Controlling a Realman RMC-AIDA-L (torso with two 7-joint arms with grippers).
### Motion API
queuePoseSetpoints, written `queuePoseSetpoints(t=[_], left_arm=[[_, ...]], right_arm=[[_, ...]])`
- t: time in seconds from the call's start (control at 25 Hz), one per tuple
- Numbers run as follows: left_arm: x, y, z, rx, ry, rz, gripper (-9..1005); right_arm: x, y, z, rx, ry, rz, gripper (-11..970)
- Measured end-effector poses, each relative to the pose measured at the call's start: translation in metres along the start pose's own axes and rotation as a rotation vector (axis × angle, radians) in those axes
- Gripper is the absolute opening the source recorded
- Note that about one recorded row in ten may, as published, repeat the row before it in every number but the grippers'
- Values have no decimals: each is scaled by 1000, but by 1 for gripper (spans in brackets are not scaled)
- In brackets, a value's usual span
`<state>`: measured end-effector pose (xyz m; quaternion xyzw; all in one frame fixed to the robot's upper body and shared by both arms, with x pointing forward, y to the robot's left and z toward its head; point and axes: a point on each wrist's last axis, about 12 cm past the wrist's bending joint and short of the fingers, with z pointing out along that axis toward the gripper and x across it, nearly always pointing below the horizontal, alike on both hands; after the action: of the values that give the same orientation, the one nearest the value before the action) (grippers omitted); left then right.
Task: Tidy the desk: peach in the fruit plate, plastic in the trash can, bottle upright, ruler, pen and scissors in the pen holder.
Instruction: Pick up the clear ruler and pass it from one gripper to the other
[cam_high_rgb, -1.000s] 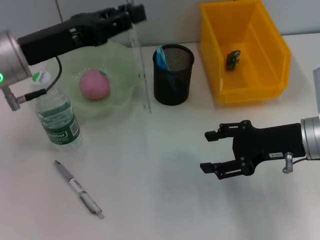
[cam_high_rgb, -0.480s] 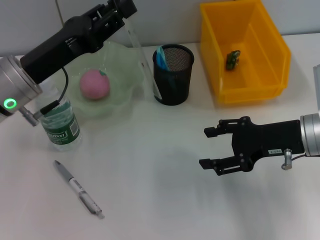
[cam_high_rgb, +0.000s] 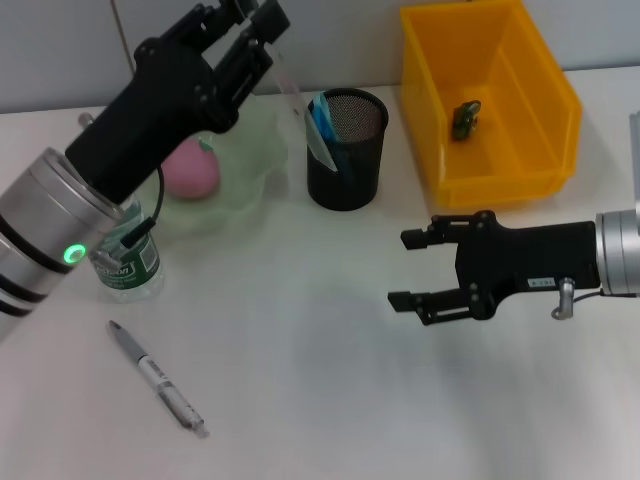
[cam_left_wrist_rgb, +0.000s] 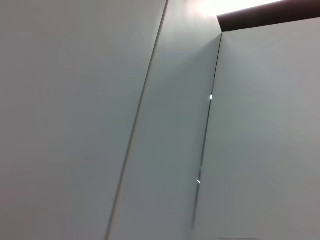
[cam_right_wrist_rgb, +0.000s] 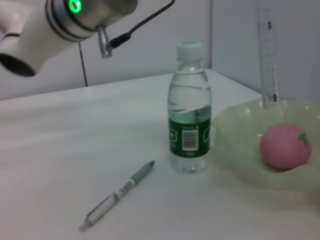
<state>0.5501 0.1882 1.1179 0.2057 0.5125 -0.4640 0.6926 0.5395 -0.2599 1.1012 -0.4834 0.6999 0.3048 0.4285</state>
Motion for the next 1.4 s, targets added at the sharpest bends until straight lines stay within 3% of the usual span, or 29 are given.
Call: queuePoseSetpoints(t=[0.44,0.84,1.4], left_arm=[[13,-7,-12,-184,-87,102,397],[21,-20,-3,-227,-118,135,397],[28,-40,17,-268,-118,261,398]], right_arm=[[1,-7,2,146,-158,-34,789],[4,-6,18,282,-404,-170,788],[-10,-10,49,367,-527,-299,787]])
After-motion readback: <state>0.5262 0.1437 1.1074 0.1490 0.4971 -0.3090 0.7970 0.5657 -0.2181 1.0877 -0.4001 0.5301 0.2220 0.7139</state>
